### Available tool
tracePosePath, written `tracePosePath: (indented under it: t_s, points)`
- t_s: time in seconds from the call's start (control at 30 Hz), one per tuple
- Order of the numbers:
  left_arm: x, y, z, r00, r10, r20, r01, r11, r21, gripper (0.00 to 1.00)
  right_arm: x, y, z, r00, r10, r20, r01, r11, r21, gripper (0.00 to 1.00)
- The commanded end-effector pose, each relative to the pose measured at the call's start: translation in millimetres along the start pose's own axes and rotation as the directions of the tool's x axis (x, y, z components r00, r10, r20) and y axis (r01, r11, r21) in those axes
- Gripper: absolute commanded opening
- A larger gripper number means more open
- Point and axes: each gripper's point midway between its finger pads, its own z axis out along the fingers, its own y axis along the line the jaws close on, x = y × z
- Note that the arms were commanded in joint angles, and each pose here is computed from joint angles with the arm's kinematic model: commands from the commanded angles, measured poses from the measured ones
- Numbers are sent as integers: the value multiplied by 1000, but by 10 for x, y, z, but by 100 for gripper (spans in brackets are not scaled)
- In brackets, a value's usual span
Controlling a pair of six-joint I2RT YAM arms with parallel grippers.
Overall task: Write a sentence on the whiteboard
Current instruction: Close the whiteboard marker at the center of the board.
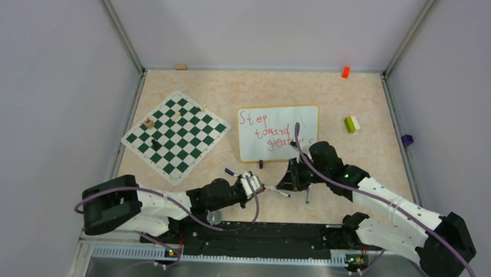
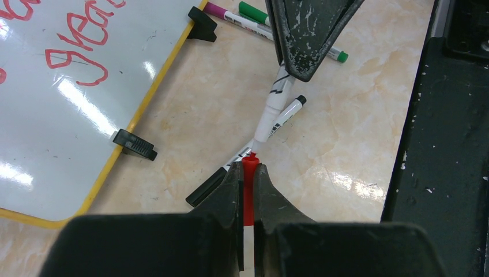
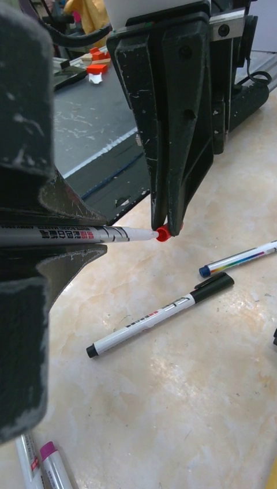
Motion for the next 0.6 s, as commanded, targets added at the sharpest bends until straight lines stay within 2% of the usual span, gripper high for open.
tracePosePath:
  t_s: [0.0,0.4,0.57]
  points:
    - [-175,16,0,998,-7,69,8,1000,-12,0,36,30,28,1000,-18,-11,18,1000,-22,0]
    - [-194,-54,-8,997,14,78,-17,999,30,0,59,26,67,1000,-20,-20,19,999,-36,0]
    - [-181,-260,45,996,80,41,-85,988,128,0,66,47,111,999,-25,-39,23,998,-56,0]
